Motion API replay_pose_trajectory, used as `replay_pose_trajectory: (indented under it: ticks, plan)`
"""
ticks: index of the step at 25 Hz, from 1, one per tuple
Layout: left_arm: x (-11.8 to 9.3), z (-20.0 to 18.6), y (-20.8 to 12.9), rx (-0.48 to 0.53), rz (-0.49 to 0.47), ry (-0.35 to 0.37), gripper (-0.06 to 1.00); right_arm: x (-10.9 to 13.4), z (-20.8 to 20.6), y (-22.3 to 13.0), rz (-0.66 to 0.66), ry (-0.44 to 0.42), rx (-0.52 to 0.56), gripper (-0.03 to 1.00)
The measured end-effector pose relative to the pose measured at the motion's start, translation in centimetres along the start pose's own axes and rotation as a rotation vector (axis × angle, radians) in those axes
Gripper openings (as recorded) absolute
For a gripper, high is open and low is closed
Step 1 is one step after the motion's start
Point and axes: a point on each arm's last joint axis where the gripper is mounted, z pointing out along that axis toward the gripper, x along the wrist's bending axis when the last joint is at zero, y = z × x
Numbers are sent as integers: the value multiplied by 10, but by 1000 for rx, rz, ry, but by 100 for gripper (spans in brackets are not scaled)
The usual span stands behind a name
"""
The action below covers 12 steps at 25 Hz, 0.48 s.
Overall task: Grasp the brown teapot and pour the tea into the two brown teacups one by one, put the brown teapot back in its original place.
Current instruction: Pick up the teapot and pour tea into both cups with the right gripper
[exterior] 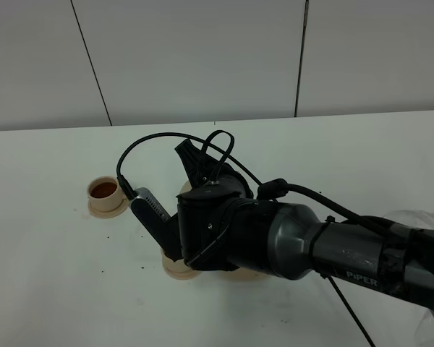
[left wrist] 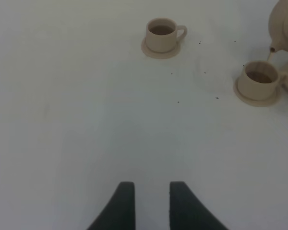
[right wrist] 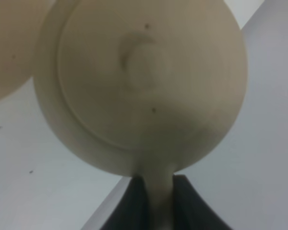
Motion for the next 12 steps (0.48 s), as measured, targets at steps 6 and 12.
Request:
replay_pose_trajectory:
  ticks: [6, 12]
  plan:
    - [0, 0, 0, 0, 0, 0, 25, 0, -2, 3, -11, -6, -3, 9]
    - [0, 0, 0, 0, -1, 0, 25, -1, -2, 2, -18, -12, 2, 9]
